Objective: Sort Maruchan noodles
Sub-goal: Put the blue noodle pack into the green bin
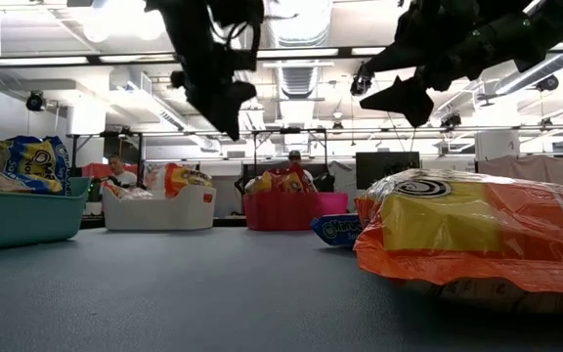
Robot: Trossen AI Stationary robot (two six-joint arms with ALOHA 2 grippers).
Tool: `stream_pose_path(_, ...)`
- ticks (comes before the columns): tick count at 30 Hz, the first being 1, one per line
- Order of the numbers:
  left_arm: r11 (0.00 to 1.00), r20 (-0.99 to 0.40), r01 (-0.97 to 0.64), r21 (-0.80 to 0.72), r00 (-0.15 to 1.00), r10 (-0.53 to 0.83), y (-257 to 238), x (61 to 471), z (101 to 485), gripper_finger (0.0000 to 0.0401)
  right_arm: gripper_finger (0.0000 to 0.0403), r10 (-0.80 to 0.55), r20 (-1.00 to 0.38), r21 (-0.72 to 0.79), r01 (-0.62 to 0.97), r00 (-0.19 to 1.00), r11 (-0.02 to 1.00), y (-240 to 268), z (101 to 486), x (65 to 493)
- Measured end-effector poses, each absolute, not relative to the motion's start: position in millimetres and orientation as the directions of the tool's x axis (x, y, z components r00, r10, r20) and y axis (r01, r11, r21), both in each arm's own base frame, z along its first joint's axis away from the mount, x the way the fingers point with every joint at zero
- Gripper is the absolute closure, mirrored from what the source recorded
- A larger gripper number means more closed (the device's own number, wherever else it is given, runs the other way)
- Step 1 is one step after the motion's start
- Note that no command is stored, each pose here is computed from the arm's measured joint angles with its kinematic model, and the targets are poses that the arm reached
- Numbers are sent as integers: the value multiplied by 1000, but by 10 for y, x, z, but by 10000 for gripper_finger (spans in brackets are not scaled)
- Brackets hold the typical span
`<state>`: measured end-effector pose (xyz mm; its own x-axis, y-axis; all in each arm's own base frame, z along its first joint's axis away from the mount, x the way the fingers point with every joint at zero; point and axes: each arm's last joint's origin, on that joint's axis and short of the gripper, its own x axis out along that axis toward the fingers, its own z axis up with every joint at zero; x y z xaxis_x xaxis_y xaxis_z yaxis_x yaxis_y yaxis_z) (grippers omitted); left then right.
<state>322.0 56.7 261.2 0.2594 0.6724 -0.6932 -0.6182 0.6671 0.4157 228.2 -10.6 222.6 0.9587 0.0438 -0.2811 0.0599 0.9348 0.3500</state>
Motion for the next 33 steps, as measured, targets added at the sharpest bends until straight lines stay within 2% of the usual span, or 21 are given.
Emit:
stream_pose_path(6, 838, -753, -300, 456, 371, 543, -43, 3234, 2506, 198, 123, 44, -288, 400, 78, 957, 913, -106, 2220, 2280)
stream_pose_path(10, 855, -756, -166, 491, 406, 513, -360, 3146, 2434, 209, 141, 45, -309, 404, 89, 950, 910, -106, 2199, 2273)
stream_pose_path(16, 865, -729, -175, 469, 477, 492, -515, 2936, 2390, 241, 180, 58, -336, 465, 112, 940, 878, -55, 2160, 2261)
stream_pose_path(21, 897, -657, -143, 418, 634, 407, -601, 2838, 2387, 276, 217, 13, -368, 458, 169, 930, 873, 102, 2073, 2295)
stream_pose_path(26, 910, -526, -154, 385, 773, 354, -619, 2798, 2443, 307, 250, 59, -421, 506, 180, 905, 844, 236, 1978, 2396)
stream_pose_path(29, 907, -475, -160, 390, 809, 347, -608, 2769, 2444, 320, 266, 84, -447, 525, 186, 891, 831, 296, 1962, 2510)
stream_pose_path(33, 896, -462, -152, 417, 814, 353, -599, 2746, 2437, 329, 280, 102, -548, 496, 225, 830, 839, 382, 1937, 2665)
